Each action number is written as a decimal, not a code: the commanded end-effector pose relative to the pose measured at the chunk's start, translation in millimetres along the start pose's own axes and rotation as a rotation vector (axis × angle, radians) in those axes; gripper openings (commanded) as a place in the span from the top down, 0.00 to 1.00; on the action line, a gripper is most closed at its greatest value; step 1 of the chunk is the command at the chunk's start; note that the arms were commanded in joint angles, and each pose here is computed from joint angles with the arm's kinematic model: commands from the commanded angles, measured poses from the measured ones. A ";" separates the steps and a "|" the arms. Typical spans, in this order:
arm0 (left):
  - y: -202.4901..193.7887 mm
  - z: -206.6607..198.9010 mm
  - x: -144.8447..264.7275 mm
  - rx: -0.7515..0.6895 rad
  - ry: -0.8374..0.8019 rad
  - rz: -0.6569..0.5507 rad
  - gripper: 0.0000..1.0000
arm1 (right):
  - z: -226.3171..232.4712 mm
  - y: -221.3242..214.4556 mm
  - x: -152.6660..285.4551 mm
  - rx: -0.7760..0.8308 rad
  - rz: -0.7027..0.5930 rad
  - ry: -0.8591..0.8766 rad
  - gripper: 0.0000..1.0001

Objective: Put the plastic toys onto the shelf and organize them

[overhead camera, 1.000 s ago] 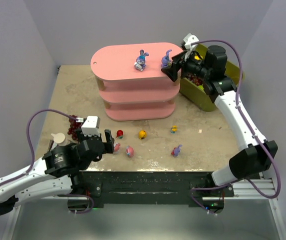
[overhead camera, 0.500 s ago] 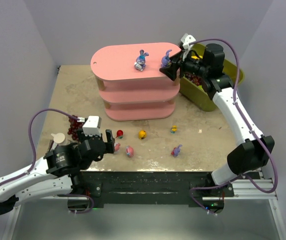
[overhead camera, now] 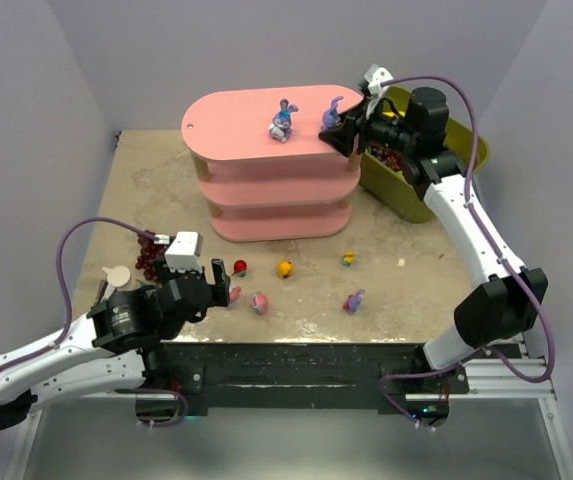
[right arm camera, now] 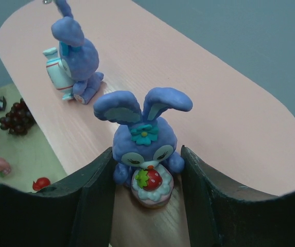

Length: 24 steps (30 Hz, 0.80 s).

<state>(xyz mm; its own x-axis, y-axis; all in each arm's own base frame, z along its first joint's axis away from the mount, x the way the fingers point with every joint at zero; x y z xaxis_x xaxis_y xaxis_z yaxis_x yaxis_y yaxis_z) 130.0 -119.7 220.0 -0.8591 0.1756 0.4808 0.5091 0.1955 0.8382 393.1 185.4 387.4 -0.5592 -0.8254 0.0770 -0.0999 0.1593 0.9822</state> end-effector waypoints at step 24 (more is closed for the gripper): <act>7.6 -4.0 -2.0 0.027 -0.002 -0.045 0.09 | 3.6 23.9 18.4 -0.271 -0.031 -0.526 0.72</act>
<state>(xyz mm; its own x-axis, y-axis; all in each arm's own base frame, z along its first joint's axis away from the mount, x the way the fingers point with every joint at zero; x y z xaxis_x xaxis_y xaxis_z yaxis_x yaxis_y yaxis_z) 130.3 -120.3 220.3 -0.8596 0.1768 0.4794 0.5081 0.1972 0.8384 388.8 170.0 391.6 -0.8532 -0.5207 0.0298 0.0607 -0.0424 0.9973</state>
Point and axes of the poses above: each gripper's point midway between its finger pads, its own x axis back along the fingers, its own z axis along the line the jaws close on, y = z × x, the point moved 5 cm from there along x, back along the fingers, and after that the axes turned 6 degrees about x, right-handed, at the moved point
